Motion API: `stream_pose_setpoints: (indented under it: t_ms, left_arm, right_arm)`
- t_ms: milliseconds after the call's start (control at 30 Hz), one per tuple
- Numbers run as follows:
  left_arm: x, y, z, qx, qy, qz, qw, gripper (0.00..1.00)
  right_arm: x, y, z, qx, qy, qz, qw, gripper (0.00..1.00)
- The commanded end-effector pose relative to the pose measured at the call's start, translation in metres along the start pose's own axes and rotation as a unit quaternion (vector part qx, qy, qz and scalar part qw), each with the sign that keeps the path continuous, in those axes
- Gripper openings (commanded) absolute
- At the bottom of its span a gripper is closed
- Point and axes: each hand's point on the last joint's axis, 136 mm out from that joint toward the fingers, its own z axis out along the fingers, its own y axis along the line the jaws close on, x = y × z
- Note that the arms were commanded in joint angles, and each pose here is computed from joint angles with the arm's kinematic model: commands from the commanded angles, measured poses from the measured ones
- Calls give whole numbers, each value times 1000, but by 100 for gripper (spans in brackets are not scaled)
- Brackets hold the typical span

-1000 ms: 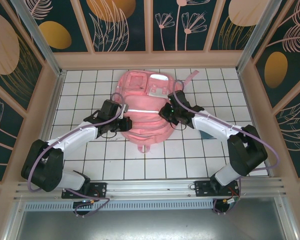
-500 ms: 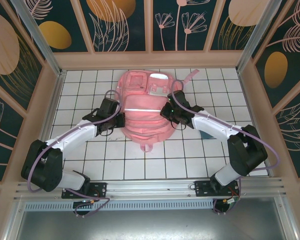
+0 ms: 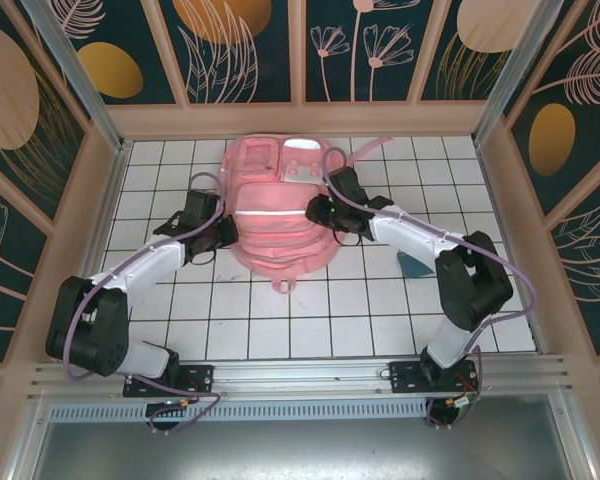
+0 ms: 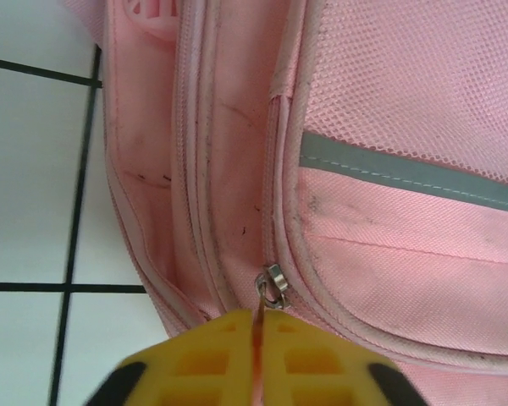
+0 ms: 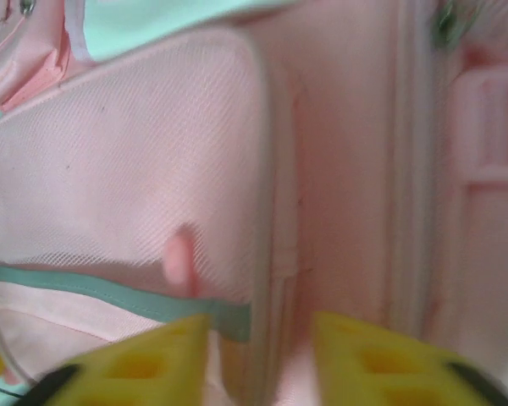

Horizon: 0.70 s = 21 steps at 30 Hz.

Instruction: Pack books, pencil case, and school supplies into a backpack

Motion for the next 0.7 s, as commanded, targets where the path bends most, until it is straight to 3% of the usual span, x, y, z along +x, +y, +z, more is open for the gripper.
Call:
stream_pose_setpoints:
  t_ms: [0,100,233,333,467,567,667]
  left_arm:
    - [9,26,-15,-48,9,1,999,46]
    - [1,20,-28,-43,3,33,999,59]
    - [-14,8,-41,-33,-8,68,997,65]
    - [-23,-5,-46,-15,-14,81,997,68]
    - [-26,-17,-46,4,-18,87,996,72]
    - [-40,-32,-51,22,-36,91,995,74]
    - [-44,-45,-52,34,-43,102,993,77]
  right_arm:
    - [-31,-27,-40,62,-60,-8,996,64]
    - [-32,-71,-67,148,-89,4,985,72]
    - [-22,-157,-94,258,-98,79,958,75]
    - [-5,-207,-110,294,-92,133,942,75]
    - [7,-247,-117,280,-92,188,937,74]
    - [5,-250,-102,233,-72,183,953,74]
    - [0,-253,-87,230,-53,168,957,74]
